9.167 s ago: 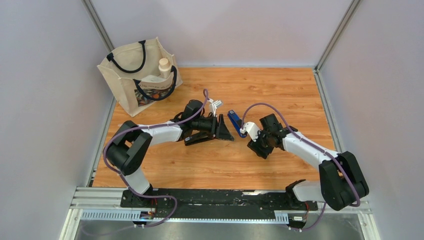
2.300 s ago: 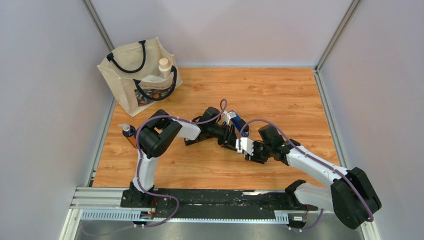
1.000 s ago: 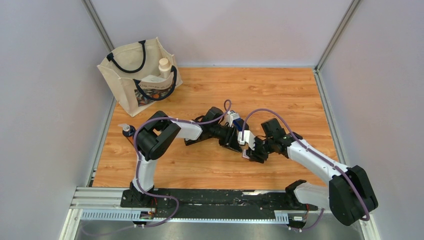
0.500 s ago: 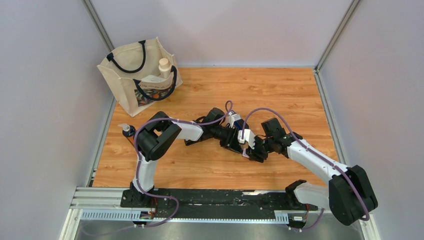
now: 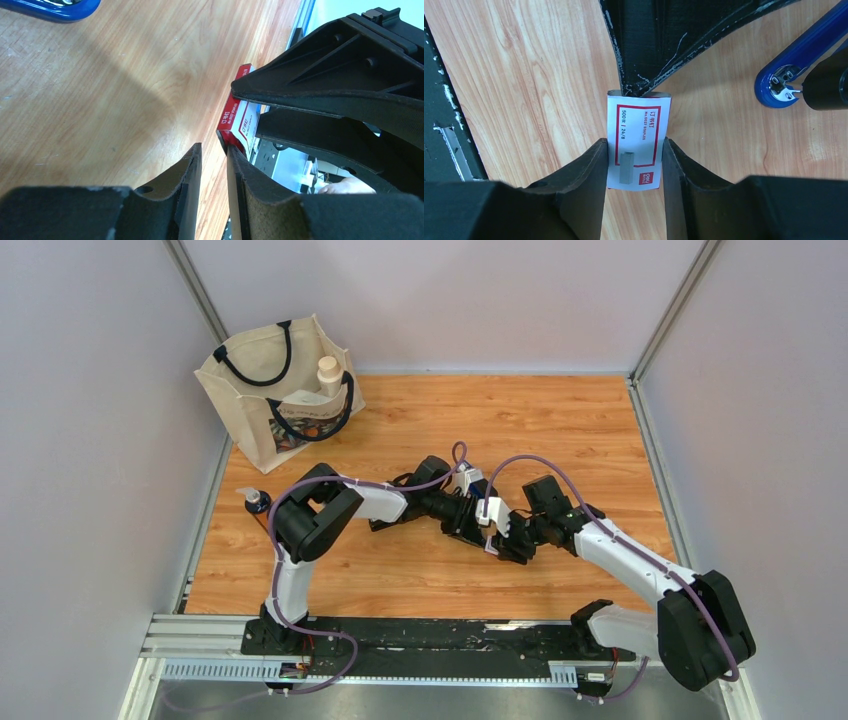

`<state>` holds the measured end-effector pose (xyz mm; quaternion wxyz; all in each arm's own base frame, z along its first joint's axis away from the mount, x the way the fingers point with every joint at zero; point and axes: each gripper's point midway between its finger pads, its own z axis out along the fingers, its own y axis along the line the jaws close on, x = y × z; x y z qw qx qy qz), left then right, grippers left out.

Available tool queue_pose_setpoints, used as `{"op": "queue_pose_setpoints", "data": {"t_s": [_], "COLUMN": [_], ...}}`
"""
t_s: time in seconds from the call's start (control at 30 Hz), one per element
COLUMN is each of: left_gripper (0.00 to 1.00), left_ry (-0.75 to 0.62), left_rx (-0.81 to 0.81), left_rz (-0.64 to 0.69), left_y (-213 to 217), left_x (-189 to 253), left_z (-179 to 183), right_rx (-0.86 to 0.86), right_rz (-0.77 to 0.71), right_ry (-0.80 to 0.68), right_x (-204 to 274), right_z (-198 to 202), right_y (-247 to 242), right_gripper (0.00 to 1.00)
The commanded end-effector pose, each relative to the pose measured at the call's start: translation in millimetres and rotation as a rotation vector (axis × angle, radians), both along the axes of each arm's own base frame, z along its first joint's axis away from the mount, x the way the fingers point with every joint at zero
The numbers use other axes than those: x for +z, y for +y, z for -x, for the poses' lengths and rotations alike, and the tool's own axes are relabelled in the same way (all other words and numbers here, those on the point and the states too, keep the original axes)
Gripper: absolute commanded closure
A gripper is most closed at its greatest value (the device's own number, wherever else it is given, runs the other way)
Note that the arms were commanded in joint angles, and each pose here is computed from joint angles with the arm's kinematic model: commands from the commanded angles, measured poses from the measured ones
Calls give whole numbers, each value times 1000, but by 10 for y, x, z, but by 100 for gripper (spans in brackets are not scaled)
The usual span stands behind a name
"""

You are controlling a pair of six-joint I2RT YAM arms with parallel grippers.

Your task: Load the staples into the stapler

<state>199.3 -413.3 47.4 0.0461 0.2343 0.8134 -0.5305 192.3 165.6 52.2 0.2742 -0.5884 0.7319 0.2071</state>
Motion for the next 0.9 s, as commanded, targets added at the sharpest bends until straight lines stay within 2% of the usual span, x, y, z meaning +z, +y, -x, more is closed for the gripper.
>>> {"op": "queue_pose_setpoints", "data": {"t_s": [0.0, 0.53, 0.87], "left_gripper": [67, 67, 67], "left_ry": [-44, -25, -68], "left_rx": [-39, -59, -28], "left_rz": [47, 41, 26], "left_y": [-134, -173, -25], "left_x": [182, 154, 203], "left_z": [29, 118, -70], "right_rx": [-19, -37, -42], "right_rz": [-57, -50, -16], "right_ry": [-90, -121, -145], "right_x": [205, 204, 129], "right_z": [-209, -268, -272], "right_y": [106, 127, 18], "right_gripper": [58, 58, 58]}}
